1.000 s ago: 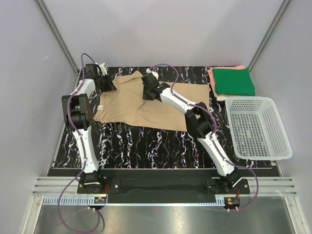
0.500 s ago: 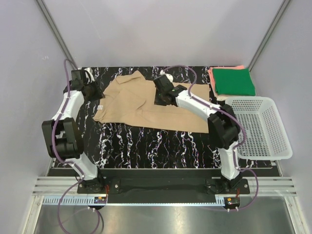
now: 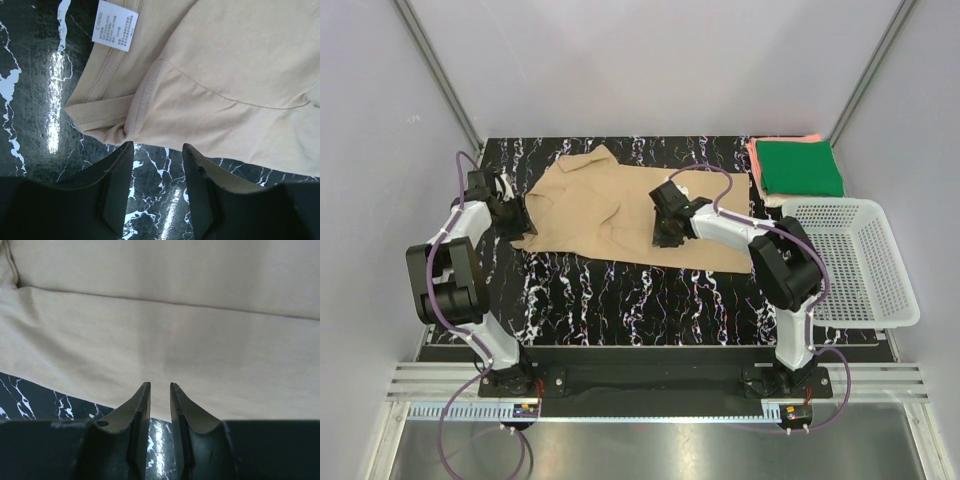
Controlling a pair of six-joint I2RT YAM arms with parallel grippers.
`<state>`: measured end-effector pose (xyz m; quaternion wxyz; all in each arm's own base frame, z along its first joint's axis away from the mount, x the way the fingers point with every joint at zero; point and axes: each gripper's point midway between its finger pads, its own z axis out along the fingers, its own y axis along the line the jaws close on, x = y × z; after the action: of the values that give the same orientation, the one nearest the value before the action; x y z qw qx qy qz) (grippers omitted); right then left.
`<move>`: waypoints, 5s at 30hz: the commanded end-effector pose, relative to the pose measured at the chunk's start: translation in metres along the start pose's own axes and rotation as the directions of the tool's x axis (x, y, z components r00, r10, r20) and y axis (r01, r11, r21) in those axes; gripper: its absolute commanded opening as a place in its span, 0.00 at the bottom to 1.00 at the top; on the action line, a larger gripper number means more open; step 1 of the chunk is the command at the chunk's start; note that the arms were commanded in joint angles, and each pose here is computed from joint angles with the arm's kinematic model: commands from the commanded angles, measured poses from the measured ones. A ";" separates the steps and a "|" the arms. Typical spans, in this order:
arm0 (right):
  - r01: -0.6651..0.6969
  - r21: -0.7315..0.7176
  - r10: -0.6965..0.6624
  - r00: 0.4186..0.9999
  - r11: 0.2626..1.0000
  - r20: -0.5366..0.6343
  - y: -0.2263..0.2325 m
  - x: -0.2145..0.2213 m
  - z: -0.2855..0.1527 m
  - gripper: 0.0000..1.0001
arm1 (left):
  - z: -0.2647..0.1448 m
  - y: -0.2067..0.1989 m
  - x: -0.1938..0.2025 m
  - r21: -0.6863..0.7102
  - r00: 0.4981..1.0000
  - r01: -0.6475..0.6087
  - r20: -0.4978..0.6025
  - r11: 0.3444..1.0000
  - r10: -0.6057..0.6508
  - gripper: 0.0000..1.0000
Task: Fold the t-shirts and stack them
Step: Fold the tshirt
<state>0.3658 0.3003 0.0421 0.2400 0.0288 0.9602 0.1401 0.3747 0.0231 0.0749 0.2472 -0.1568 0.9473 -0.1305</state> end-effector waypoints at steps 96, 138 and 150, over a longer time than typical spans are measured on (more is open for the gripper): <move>-0.178 0.063 0.169 0.977 0.982 0.126 -0.097 0.021 -0.047 0.27 | 0.049 0.012 0.000 -0.328 0.991 -0.123 -0.086 0.937 0.100 0.02; -0.612 0.170 0.556 0.781 0.772 0.284 -0.196 0.042 -0.090 0.23 | 0.073 0.029 -0.063 -0.193 0.997 0.003 -0.069 0.981 -0.016 0.11; -0.348 -0.201 0.400 0.830 0.916 0.389 -0.116 -0.048 -0.192 0.30 | 0.060 -0.014 -0.168 -0.064 0.990 0.035 0.135 0.997 -0.026 0.14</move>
<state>0.3159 0.1257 0.1586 0.3783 0.2751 0.8594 0.2067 0.5156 0.0676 0.0339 0.2242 -0.1892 0.9543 -0.0565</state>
